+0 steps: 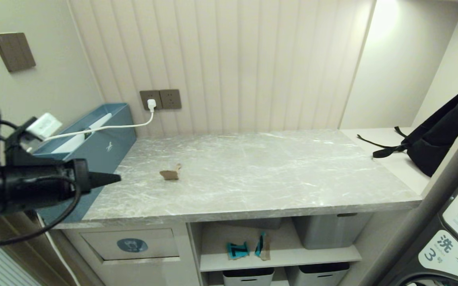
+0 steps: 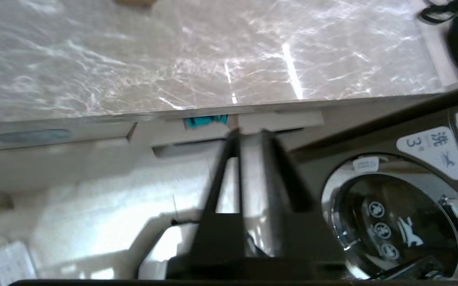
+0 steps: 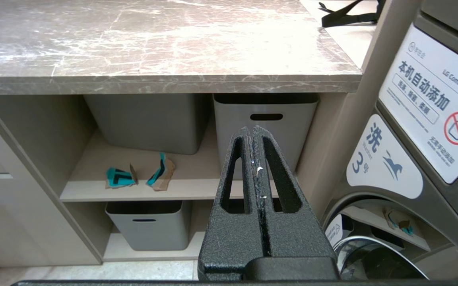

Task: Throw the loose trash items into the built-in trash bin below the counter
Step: Pick up the garbage

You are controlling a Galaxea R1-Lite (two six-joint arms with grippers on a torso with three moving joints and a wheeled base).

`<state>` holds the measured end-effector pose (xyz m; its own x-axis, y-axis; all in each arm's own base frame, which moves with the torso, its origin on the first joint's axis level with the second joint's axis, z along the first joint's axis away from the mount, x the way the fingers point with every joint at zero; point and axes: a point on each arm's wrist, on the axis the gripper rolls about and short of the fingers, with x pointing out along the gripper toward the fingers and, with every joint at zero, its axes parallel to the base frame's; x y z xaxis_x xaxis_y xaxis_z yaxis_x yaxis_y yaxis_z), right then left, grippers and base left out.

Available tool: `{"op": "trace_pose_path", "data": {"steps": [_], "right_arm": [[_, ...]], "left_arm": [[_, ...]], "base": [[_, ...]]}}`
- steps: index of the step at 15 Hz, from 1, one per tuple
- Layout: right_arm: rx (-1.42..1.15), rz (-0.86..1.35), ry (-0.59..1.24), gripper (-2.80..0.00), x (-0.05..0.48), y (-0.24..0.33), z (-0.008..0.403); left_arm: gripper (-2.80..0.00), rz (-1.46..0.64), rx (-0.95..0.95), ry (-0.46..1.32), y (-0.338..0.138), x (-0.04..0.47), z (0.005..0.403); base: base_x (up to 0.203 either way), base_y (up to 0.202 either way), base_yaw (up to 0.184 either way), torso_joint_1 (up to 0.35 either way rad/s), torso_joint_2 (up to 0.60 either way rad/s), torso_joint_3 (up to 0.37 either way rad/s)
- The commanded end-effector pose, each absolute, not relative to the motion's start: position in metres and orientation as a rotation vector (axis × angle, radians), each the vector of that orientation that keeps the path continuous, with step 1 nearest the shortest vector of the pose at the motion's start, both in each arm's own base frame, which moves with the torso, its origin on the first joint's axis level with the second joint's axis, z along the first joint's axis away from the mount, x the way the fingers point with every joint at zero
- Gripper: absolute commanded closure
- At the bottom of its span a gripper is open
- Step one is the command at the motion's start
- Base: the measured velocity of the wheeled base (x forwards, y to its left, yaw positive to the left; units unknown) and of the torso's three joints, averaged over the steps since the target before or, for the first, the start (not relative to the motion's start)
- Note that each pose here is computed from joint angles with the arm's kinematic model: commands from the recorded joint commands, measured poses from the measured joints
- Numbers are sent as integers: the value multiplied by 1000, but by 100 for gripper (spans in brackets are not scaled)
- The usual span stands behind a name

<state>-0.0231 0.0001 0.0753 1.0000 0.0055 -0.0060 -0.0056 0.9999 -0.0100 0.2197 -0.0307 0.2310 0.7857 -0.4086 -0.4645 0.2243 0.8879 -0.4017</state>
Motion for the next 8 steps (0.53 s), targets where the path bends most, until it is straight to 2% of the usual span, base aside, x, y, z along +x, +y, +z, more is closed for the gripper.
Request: {"op": "trace_pose_path", "data": {"steps": [1,4,8], "right_arm": [[-11,6,6,0,-23,0,75],[-11,6,8,0,-23,0,75],[-11,7,6,0,-23,0,75]], "left_arm": [[-280,-314,-344,725,-38,272,194],[-280,-240,-275,765,-43,315,172],[-280,-167,-206,714,-49,381,160]], "base": [[0,0,0,0,0,0],[0,0,0,0,0,0],[0,0,0,0,0,0]]}}
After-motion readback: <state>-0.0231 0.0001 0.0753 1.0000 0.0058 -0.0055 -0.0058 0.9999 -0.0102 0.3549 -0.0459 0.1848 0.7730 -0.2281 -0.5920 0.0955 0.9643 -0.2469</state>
